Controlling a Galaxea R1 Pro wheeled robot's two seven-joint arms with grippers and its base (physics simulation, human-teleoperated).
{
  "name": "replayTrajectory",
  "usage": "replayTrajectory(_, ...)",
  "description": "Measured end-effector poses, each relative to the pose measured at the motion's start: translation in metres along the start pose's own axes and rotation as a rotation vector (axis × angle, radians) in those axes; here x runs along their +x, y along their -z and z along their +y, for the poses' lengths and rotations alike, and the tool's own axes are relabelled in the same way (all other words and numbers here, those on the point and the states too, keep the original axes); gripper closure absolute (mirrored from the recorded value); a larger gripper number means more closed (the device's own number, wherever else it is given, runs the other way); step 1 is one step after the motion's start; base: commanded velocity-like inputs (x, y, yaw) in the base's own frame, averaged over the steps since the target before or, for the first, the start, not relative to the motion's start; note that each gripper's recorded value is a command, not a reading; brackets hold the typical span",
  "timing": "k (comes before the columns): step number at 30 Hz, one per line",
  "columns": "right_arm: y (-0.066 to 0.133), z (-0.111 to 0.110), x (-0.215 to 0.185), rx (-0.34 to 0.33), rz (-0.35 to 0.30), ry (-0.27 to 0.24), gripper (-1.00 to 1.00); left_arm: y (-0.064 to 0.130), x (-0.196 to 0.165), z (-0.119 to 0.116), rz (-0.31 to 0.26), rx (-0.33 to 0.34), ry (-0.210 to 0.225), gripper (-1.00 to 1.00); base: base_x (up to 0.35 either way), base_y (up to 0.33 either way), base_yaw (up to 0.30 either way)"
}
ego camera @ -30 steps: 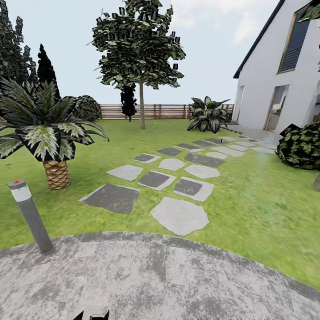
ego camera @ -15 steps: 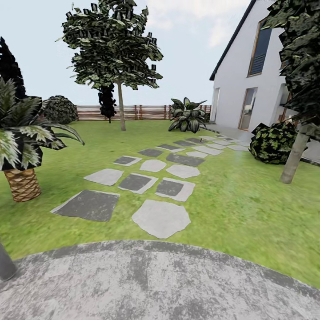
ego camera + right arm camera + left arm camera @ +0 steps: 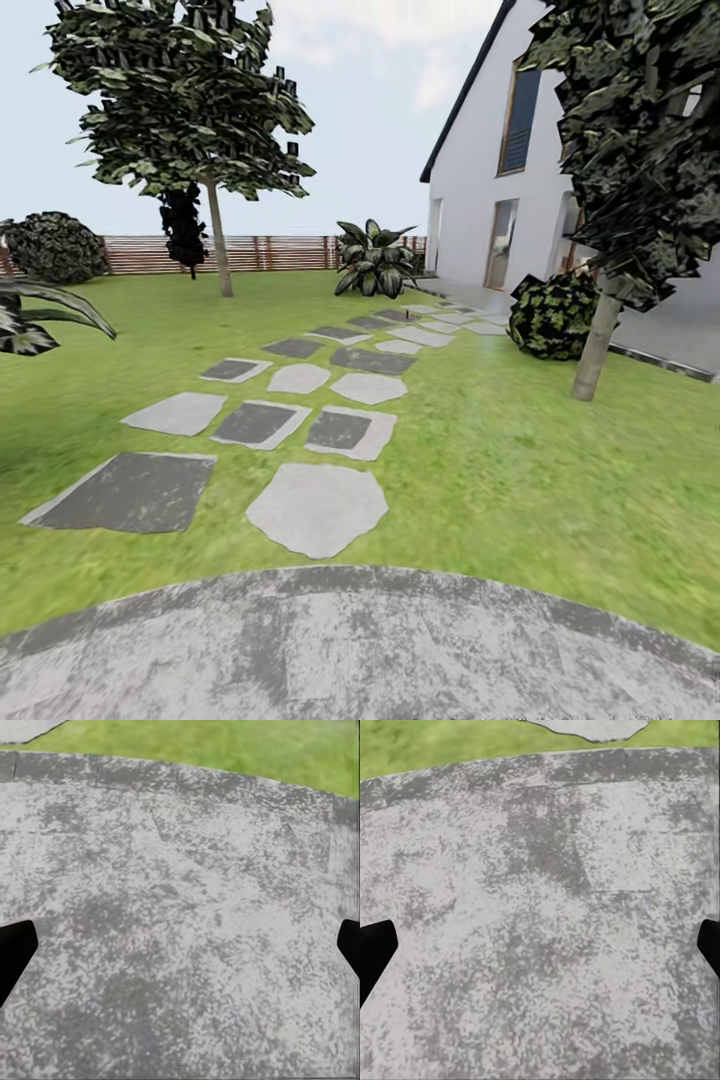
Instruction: In the garden, pick up the pesticide atomizer on the floor and spray pesticide onto both trees until each tree trunk is fully covered.
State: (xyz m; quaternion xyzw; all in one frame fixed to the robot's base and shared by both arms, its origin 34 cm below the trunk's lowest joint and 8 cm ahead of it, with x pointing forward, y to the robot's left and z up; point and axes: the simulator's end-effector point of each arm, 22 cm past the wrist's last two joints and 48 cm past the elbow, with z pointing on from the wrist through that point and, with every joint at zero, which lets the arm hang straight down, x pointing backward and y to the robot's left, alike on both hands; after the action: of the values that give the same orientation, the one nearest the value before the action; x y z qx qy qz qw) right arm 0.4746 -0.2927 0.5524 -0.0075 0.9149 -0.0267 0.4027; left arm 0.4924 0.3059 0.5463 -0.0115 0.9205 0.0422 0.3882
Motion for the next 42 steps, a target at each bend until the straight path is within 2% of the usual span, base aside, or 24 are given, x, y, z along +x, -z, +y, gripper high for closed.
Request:
replayTrajectory(16,-0.005,0.001,0.014,-0.001,0.02,0.001,-1.0,-0.005,0.014,-0.001,0.019,0.0,0.001,-1.0,0.003,0.0,-0.195)
replayTrajectory(42,-0.034,0.004,0.051,-0.004,0.02,0.004,-1.0,-0.035,0.05,-0.004,0.02,0.0,0.001,-1.0,0.0,0.0,-0.008)
